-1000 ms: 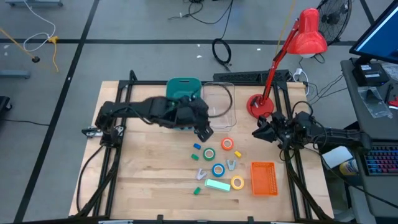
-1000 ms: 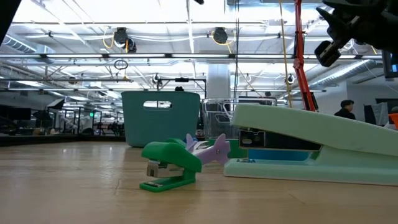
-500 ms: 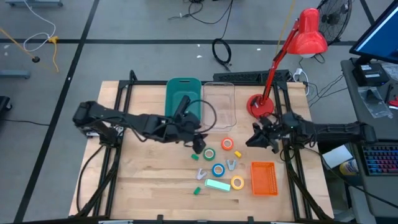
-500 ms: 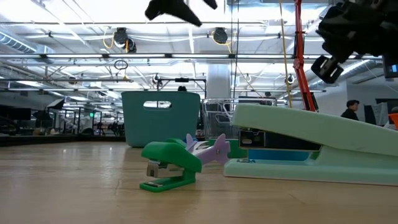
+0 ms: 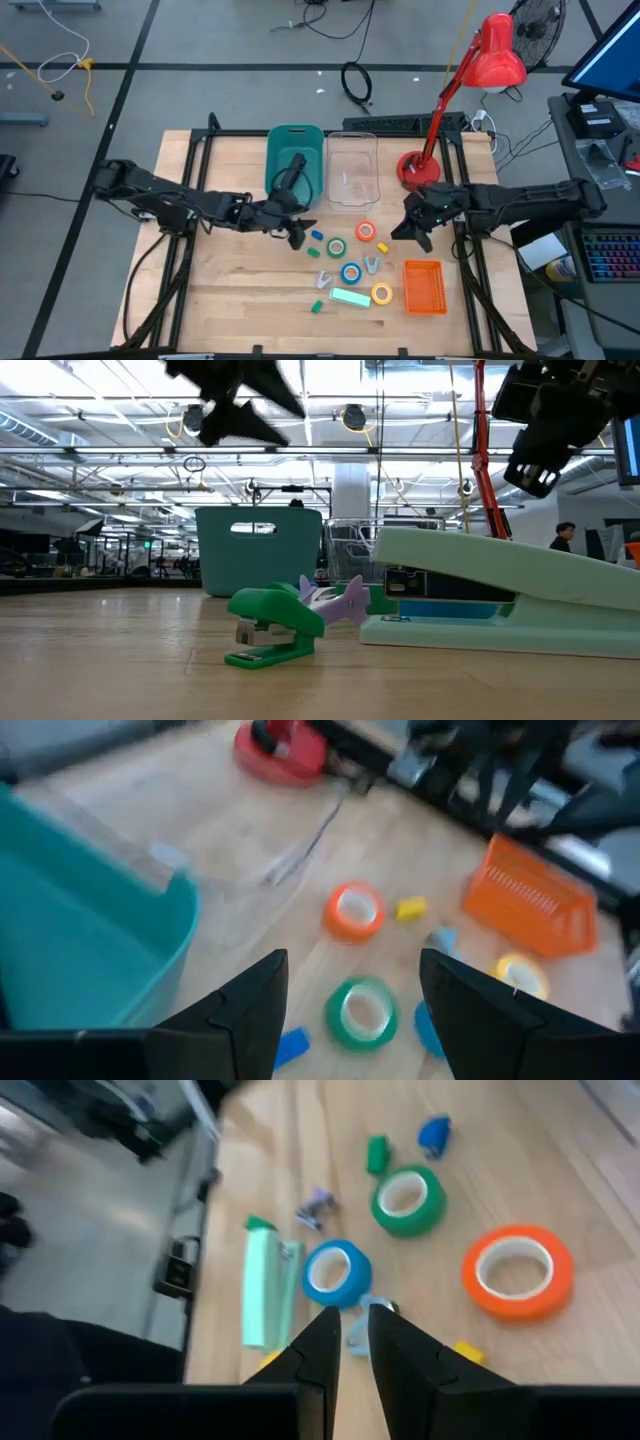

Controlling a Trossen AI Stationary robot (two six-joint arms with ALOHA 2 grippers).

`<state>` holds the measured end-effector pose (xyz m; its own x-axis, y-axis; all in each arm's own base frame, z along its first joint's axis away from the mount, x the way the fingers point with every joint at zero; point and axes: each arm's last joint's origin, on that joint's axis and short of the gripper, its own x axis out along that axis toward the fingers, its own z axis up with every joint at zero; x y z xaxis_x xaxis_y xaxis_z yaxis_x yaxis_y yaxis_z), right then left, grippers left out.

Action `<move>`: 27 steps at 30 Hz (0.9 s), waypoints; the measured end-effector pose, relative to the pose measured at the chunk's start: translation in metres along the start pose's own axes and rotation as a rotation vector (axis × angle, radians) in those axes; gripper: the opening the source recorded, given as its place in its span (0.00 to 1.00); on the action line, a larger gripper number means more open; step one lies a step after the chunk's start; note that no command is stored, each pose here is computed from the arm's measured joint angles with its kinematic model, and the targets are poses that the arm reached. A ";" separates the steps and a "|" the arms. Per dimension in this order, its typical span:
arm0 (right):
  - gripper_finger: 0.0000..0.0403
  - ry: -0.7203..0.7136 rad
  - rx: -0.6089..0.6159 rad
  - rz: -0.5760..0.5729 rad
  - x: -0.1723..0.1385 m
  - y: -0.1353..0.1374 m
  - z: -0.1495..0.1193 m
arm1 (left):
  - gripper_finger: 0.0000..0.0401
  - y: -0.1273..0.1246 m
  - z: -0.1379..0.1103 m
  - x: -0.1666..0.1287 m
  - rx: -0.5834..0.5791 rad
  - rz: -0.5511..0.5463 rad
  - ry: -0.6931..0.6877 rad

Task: Pick and place Stapler, Stapler remover, tape
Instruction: Put the small yellow stapler into the green bin

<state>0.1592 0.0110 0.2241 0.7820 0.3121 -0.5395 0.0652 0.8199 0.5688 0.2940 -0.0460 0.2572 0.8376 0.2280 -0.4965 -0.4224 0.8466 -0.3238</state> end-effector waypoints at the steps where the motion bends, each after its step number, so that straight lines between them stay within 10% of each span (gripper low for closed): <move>1: 0.12 0.024 0.006 -0.020 0.002 0.002 0.001 | 0.57 0.003 -0.005 -0.001 0.002 -0.008 -0.002; 27: 0.39 0.400 0.349 -0.336 0.070 -0.001 0.008 | 0.57 0.069 -0.042 -0.079 0.059 -0.072 -0.017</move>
<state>0.2188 0.0283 0.1903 0.3952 0.2760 -0.8762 0.5186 0.7203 0.4607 0.1845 -0.0263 0.2398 0.8711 0.1728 -0.4596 -0.3399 0.8877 -0.3105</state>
